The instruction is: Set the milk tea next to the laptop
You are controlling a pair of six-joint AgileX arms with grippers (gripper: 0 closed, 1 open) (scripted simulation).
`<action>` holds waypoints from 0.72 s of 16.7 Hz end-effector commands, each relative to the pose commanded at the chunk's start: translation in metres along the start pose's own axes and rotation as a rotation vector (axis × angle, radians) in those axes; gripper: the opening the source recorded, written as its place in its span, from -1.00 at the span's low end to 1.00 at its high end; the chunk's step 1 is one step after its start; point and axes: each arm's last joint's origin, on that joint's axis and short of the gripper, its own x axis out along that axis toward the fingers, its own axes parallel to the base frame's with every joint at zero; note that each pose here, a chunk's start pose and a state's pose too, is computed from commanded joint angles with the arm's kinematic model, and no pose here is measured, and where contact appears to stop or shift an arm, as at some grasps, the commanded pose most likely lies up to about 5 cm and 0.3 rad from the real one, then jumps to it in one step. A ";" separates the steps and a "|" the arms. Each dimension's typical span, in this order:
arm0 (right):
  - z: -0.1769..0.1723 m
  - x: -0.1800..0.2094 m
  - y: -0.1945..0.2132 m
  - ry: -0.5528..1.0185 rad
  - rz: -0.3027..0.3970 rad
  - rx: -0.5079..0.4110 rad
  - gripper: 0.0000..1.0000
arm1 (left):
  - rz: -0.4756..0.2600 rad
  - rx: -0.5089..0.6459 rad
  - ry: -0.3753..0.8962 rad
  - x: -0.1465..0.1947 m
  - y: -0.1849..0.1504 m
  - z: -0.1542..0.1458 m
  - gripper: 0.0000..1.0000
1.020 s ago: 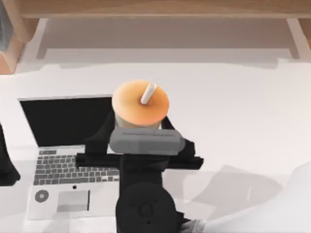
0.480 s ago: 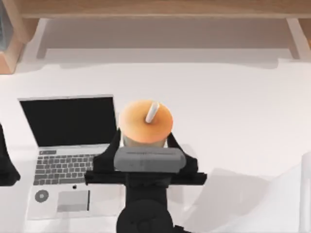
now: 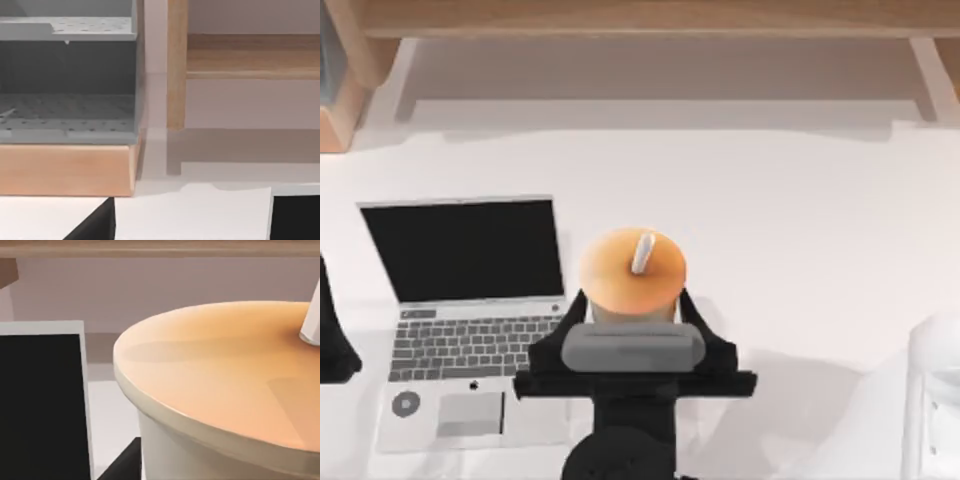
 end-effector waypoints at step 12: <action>0.000 0.000 0.000 0.000 0.000 0.000 0.96 | 0.000 0.000 0.000 0.000 0.000 0.000 1.00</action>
